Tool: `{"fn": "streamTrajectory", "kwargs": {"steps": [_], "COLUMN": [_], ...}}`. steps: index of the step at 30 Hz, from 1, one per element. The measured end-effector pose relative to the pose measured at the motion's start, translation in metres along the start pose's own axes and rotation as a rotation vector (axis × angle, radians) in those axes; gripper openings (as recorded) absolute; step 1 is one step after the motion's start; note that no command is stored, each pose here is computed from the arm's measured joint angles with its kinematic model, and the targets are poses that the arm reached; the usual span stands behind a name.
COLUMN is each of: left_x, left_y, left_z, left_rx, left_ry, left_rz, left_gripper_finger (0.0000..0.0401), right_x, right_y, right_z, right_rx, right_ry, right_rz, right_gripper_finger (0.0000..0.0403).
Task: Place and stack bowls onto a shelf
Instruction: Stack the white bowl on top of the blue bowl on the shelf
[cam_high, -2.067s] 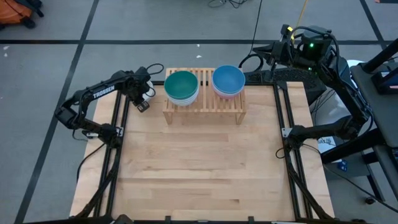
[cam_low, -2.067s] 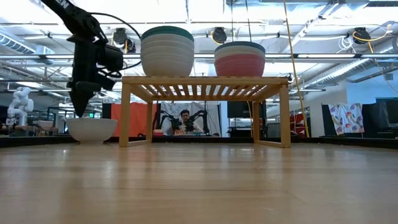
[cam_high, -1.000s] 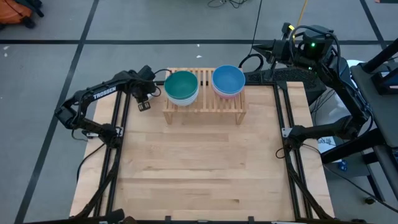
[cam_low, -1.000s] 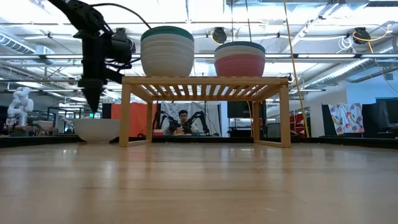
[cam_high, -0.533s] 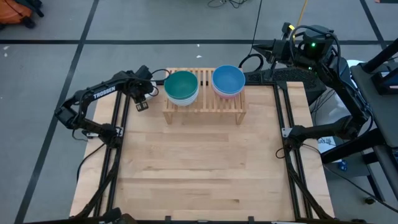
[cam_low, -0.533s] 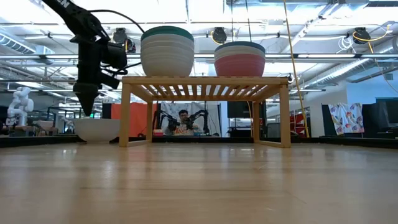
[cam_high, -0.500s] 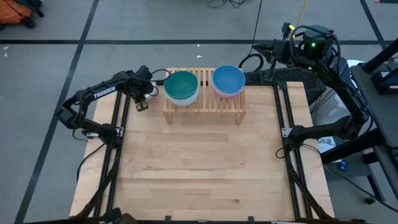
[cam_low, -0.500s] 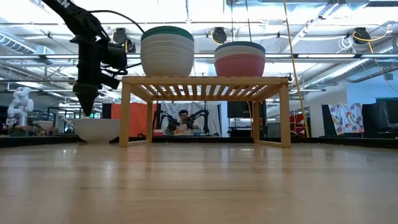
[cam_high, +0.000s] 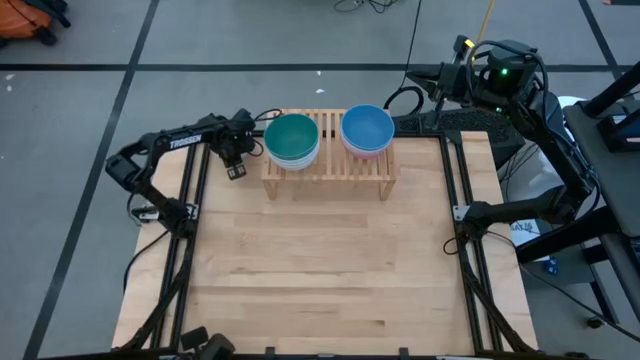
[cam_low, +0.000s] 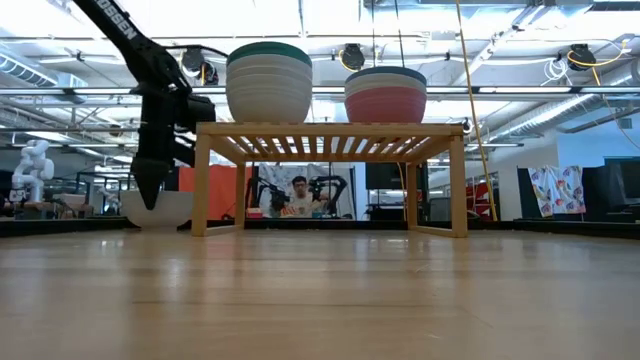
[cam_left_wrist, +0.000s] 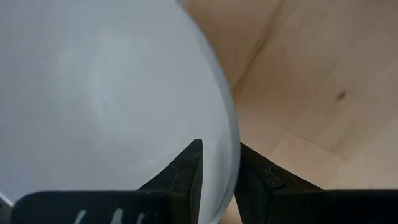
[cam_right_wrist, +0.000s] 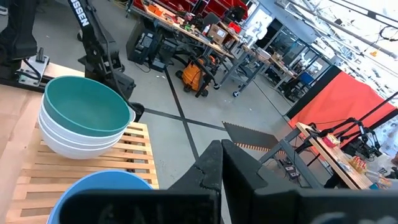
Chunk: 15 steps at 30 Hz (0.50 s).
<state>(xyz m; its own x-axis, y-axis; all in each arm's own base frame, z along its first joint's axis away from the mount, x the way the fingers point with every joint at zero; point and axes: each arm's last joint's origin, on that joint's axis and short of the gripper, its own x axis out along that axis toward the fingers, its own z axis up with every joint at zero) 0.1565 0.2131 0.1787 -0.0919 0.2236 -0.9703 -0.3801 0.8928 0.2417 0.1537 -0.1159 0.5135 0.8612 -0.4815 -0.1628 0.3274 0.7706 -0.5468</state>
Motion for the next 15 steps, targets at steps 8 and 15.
{"fn": "streamTrajectory", "kwargs": {"steps": [8, 15], "left_x": [0.0079, 0.007], "left_y": [-0.002, -0.005], "left_z": [0.0021, 0.0027], "left_rx": [0.002, -0.036], "left_ry": [0.031, 0.04], "left_rz": [-0.019, -0.019], "left_gripper_finger": [0.0061, 0.0009], "right_x": [0.0, -0.0001], "right_y": [0.0, 0.0], "right_z": [0.0, 0.0], "right_rx": [0.0, 0.0], "right_ry": [0.001, 0.001], "right_rz": [0.0, 0.0], "right_gripper_finger": [0.0, 0.0]}}
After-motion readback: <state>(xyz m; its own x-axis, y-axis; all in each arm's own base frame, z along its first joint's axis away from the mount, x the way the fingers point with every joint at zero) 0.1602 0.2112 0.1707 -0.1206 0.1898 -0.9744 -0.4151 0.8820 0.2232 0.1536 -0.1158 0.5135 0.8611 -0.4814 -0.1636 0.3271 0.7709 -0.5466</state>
